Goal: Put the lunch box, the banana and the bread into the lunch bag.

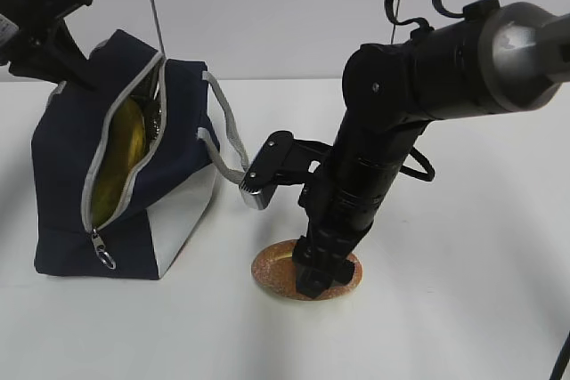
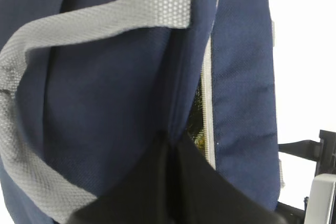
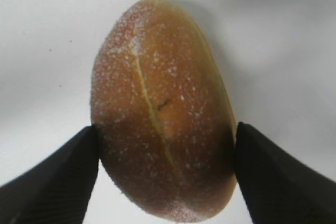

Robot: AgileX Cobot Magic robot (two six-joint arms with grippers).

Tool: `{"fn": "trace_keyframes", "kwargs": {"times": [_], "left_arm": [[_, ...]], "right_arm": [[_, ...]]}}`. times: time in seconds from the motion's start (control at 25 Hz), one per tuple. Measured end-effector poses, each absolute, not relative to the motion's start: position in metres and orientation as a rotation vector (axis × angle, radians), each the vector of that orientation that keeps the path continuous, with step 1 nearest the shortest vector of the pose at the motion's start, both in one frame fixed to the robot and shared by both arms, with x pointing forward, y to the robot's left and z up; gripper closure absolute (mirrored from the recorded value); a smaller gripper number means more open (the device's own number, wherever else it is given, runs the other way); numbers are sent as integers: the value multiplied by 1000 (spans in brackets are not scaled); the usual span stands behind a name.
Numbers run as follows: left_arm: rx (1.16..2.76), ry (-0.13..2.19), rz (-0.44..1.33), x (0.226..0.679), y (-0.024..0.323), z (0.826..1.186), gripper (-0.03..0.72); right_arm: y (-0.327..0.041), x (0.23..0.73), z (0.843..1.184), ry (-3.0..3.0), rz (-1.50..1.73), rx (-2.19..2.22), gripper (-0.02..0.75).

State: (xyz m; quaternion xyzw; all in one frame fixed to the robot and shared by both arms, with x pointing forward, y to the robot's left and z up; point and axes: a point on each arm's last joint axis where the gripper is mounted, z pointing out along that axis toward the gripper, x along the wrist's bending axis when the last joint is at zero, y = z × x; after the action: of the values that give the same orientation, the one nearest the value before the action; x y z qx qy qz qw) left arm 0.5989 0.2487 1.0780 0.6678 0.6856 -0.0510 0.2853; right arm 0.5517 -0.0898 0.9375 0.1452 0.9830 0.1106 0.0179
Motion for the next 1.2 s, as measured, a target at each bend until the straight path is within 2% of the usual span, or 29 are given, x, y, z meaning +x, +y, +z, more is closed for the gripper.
{"fn": "trace_keyframes", "kwargs": {"times": [0.16, 0.32, 0.44, 0.64, 1.04, 1.2], "left_arm": [[1787, 1833, -136, 599, 249, 1078, 690], [1787, 1833, -136, 599, 249, 1078, 690], [1788, 1831, -135, 599, 249, 1078, 690], [1789, 1831, -135, 599, 249, 1078, 690], [1789, 1831, -134, 599, 249, 1078, 690], [1789, 1831, -134, 599, 249, 1078, 690]], "right_arm": [[-90, 552, 937, 3058, 341, 414, 188], [-90, 552, 937, 3060, 341, 387, 306], [-90, 552, 937, 3060, 340, 378, 356], [-88, 554, 945, 3074, 332, 365, 369], [-84, 555, 983, 3199, 240, 449, 375], [-85, 555, 1014, 3140, 302, 490, 375]]}}
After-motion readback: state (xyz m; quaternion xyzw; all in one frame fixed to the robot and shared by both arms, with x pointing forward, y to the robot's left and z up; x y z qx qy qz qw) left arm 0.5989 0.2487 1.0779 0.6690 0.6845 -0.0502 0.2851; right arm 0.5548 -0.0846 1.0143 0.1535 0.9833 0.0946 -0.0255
